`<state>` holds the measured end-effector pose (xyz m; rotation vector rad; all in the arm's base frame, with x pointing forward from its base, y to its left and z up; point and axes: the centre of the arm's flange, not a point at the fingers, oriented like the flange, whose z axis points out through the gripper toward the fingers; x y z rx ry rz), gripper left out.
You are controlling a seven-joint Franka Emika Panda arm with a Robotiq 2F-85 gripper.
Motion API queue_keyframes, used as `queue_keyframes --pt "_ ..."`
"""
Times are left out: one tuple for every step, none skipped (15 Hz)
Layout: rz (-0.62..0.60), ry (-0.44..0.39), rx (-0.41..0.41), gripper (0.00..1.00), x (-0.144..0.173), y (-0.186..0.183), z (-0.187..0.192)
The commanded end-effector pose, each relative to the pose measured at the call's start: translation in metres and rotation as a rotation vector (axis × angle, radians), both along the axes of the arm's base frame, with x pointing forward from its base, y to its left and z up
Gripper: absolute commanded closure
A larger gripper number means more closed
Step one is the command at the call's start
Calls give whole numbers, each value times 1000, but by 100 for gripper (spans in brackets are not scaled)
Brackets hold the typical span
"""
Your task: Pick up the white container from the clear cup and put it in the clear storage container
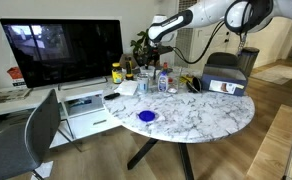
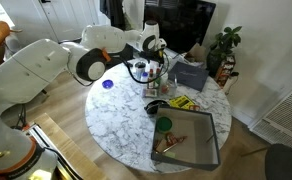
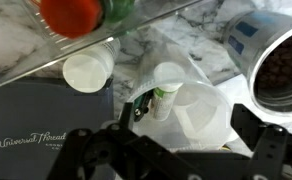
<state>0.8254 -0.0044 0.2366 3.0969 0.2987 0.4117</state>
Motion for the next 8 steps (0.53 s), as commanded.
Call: queue_keyframes --pt "6 3 24 19 33 -1 -12" --pt "6 -5 25 26 34 -1 -13" --pt "9 -26 32 30 36 0 -12" --pt "7 -41 44 35 37 1 -8" --pt "6 -56 53 41 39 3 -5" --pt "0 -61 56 46 41 2 -4" --pt "-3 -63 53 51 43 2 -5" --pt "-5 -67 46 55 43 1 -6"
